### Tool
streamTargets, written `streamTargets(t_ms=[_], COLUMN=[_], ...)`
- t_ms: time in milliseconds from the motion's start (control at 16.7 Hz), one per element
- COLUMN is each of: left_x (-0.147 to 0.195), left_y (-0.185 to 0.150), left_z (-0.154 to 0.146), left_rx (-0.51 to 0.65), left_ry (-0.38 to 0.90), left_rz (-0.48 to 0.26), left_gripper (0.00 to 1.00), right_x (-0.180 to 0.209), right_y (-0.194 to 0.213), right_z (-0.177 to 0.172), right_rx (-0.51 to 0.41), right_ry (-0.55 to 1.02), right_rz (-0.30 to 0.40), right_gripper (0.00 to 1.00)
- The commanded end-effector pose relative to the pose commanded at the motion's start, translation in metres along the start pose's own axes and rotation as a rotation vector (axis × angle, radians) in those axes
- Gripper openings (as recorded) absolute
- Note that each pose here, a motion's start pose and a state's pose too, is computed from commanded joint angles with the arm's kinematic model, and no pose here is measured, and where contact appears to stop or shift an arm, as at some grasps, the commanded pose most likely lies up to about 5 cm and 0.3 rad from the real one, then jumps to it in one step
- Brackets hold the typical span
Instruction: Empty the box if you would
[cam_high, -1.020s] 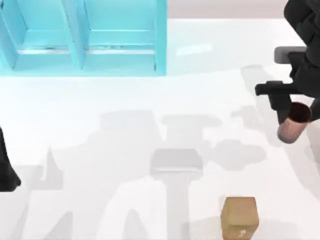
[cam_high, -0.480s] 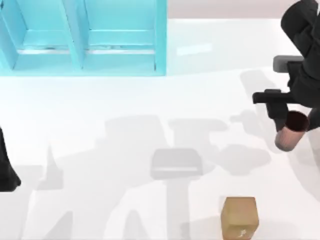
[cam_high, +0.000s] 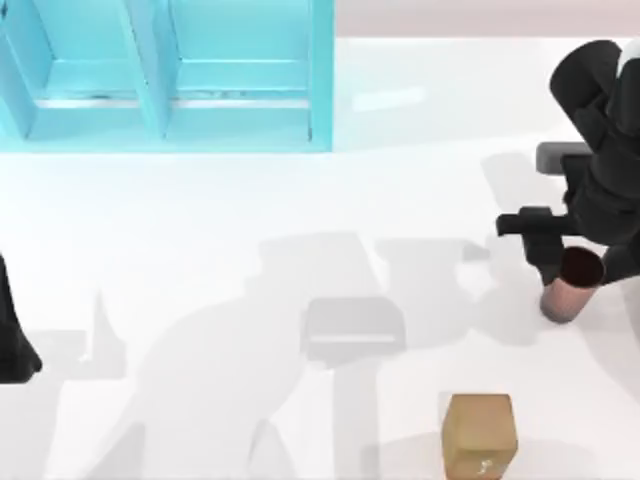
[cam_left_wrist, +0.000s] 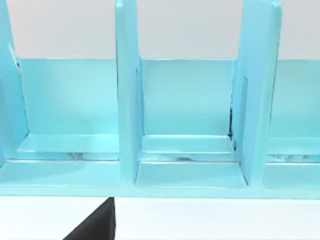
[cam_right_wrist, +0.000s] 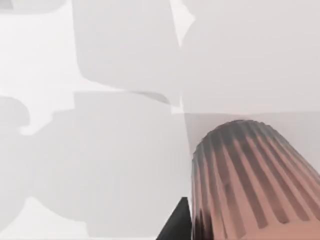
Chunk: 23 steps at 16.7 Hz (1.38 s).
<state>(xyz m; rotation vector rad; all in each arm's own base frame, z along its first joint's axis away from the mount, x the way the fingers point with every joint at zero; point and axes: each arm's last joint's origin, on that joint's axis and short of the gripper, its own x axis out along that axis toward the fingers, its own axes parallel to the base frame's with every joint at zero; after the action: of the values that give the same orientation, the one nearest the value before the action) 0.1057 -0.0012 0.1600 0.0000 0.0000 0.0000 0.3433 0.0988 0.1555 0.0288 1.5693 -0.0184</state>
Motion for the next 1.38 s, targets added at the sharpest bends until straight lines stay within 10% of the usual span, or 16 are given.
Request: streamTargets(t_ms=[840,1380], left_x=[0.0000,0.0000], left_y=[0.0000,0.0000], left_z=[0.0000,0.0000], left_rx=[0.000,0.000], left_ry=[0.000,0.000], left_rz=[0.000,0.000], left_gripper=[1.00,1.00], right_x=[0.0000,-0.0001], right_y=[0.0000,-0.0005], right_z=[0.0000,0.0002], right_rx=[0.000,0.001], right_ry=[0.000,0.000], right_rz=[0.000,0.000], right_gripper=[0.98,1.00])
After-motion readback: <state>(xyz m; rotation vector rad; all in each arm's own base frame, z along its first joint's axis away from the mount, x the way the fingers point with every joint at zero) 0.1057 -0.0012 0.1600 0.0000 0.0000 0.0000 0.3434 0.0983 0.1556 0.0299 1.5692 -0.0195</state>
